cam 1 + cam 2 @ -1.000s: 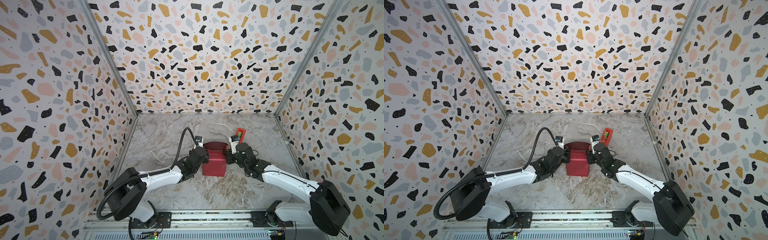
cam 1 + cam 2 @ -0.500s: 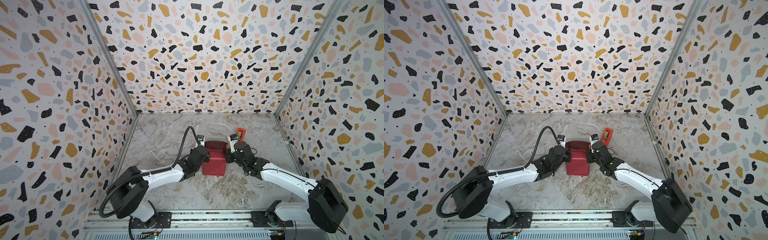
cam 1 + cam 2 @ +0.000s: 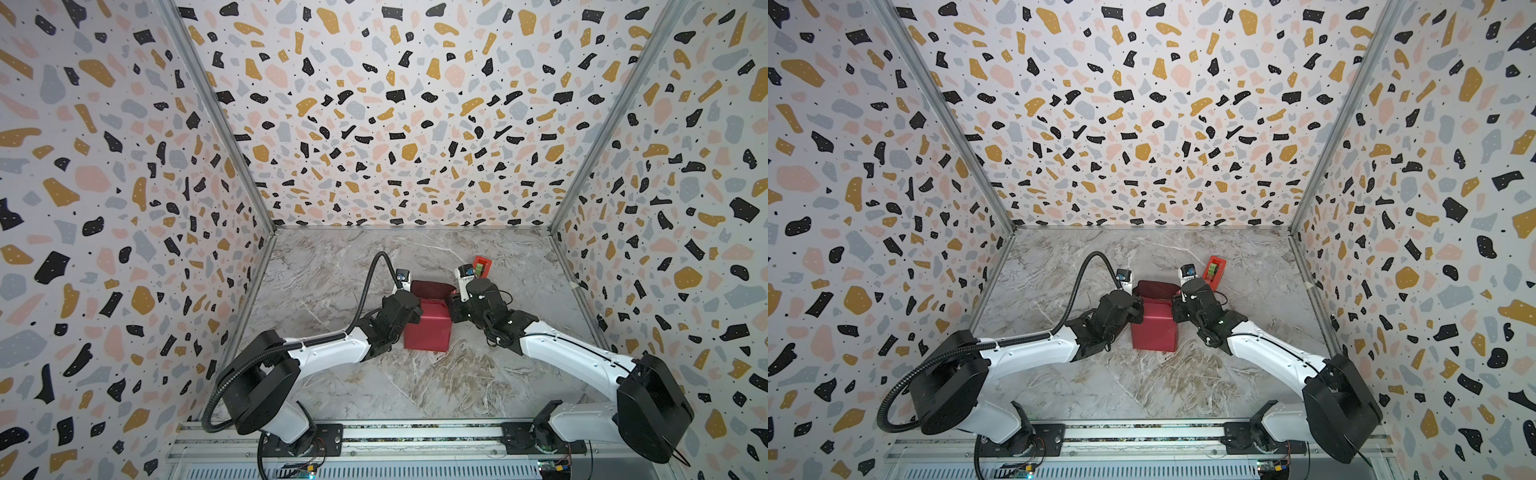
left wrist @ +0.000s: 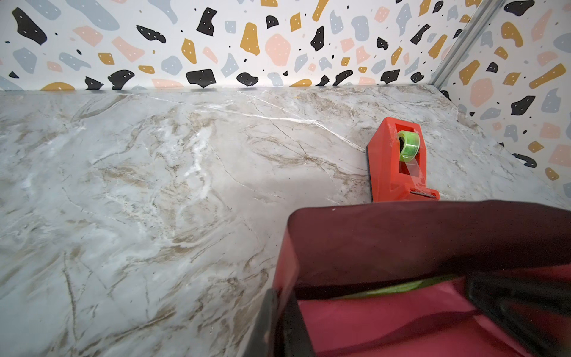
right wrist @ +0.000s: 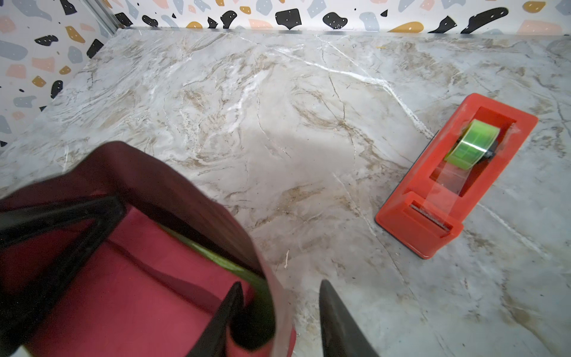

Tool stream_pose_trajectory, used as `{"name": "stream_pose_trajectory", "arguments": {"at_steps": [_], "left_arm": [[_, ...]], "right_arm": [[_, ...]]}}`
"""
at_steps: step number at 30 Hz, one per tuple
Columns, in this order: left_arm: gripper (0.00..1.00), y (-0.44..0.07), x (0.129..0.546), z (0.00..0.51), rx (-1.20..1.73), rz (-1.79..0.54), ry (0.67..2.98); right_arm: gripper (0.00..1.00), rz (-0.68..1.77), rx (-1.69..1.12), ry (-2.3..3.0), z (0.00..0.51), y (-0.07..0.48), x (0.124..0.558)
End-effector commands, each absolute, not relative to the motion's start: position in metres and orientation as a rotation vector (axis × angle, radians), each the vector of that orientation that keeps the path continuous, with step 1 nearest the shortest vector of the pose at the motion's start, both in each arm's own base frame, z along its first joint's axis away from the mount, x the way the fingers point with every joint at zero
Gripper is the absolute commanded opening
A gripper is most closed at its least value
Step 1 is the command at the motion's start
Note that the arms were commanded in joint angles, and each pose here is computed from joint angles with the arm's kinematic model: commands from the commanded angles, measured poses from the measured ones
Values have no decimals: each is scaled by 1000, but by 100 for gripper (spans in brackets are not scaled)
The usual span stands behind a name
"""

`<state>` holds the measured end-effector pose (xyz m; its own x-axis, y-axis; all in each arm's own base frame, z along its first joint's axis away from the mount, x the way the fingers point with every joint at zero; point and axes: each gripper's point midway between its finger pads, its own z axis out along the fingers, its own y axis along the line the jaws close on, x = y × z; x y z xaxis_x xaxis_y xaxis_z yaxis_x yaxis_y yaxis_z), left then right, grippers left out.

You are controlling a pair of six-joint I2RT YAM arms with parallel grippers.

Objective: Wrap the gift box in paper

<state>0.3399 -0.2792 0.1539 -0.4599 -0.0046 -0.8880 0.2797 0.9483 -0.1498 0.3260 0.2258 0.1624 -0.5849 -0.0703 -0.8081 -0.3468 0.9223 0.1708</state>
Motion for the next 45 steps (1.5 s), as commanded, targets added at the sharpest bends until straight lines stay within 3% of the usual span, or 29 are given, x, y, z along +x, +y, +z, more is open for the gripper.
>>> {"name": "stream_pose_trajectory", "arguments": {"at_steps": [1, 19, 23, 26, 31, 36, 41, 45], "left_arm": [[3, -283, 340, 150, 206, -328, 2034], [0, -283, 339, 151, 157, -342, 2033], [0, -282, 339, 150, 151, -338, 2034], [0, -281, 339, 153, 143, -348, 2026], [0, -280, 336, 155, 140, -356, 2022], [0, -279, 334, 154, 140, -368, 2024], [0, -280, 334, 155, 139, -371, 2022], [0, -280, 334, 158, 136, -377, 2016]], "right_arm": [[37, 361, -265, 2184, 170, 224, 331], [0, 332, -227, 2220, 156, 225, 330], [0, 345, -248, 2215, 162, 228, 330], [10, 382, -267, 2200, 172, 233, 328], [42, 482, -306, 2189, 192, 237, 315], [58, 623, -320, 2178, 205, 228, 302], [62, 629, -328, 2206, 194, 225, 300], [57, 587, -313, 2216, 184, 231, 304]]}}
